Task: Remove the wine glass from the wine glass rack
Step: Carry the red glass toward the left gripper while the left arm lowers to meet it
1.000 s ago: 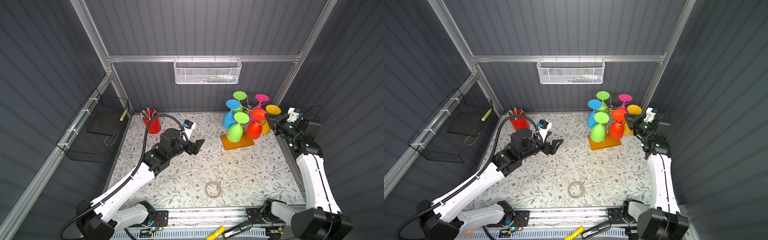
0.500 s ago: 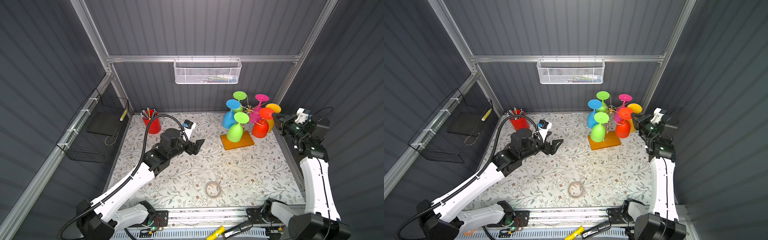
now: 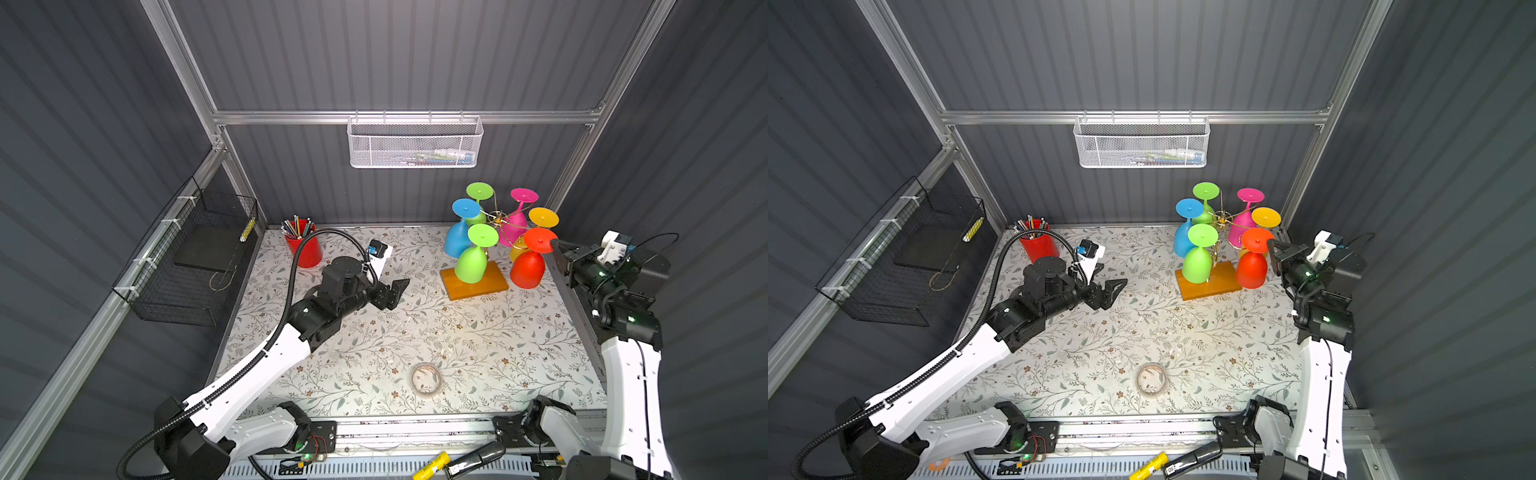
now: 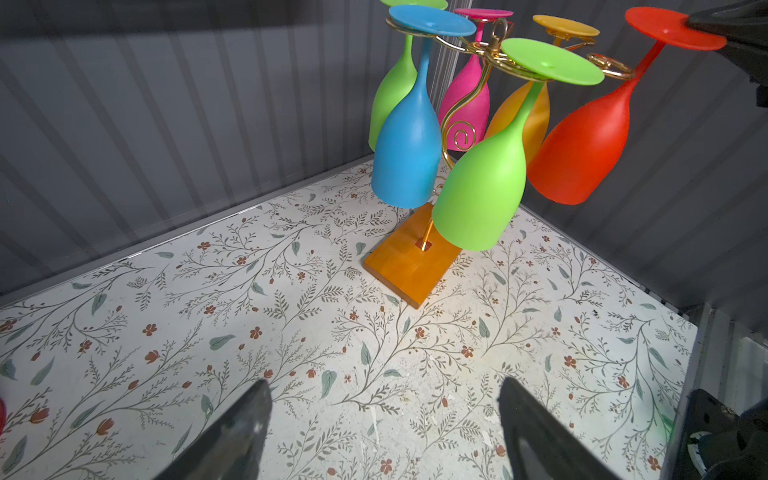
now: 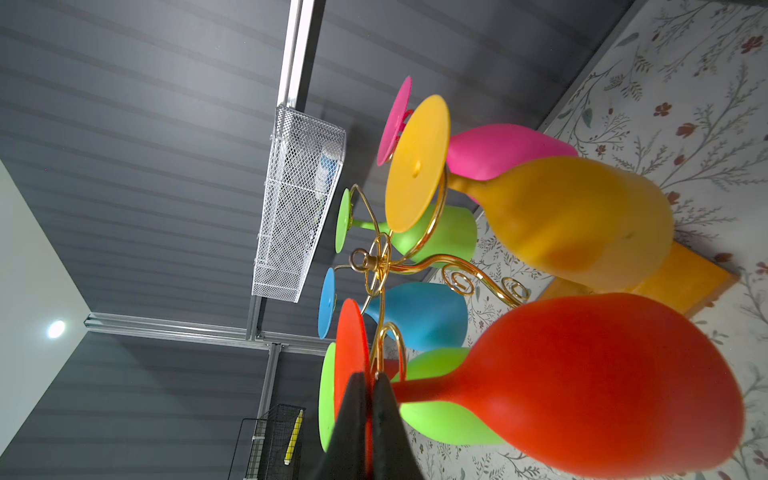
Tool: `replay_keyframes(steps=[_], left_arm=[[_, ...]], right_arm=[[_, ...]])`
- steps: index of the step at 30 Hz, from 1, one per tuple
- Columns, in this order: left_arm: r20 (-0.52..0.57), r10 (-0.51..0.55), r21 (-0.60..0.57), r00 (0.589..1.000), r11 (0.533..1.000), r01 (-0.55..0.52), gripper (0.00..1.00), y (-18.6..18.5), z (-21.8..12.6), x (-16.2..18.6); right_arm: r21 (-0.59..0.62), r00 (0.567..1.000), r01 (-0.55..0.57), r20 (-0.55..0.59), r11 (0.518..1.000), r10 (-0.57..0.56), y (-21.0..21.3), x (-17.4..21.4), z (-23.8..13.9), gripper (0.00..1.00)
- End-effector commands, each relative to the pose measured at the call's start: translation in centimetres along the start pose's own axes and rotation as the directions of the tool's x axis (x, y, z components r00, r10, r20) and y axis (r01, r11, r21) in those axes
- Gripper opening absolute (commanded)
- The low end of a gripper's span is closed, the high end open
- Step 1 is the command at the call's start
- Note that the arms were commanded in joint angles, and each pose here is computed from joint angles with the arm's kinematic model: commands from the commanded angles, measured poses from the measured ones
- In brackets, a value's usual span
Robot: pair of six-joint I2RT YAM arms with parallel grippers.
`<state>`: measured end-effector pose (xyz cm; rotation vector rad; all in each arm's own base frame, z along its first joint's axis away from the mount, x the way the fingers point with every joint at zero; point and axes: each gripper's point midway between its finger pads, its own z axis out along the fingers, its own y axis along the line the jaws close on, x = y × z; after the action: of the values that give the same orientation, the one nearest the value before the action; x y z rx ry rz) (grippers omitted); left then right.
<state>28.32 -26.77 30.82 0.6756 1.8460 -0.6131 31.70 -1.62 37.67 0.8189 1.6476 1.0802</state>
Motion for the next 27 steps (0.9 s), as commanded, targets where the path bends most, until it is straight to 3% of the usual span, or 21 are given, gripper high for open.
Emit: replay_keyframes(steps=[1,17,27], left_arm=[[-0.002,0.004,0.010,1.000,1.000,-0.004,0.86,-0.3,0.1,0.1],[-0.017,-0.022,0.021,1.000,1.000,0.022,0.86,-0.5,0.5,0.4],[-0.070,-0.065,-0.066,0.995,0.996,0.060,0.86,1.0,1.3,1.0]], right_arm=[[0.003,0.999,0.037,-0.002,0.999,-0.037,0.0,0.9,-1.2,0.00],[0.127,0.980,0.189,0.035,0.974,-0.195,-1.6,6.4,-8.9,0.00],[0.003,0.930,0.359,-0.083,0.933,-0.357,-0.4,10.5,-10.1,0.00]])
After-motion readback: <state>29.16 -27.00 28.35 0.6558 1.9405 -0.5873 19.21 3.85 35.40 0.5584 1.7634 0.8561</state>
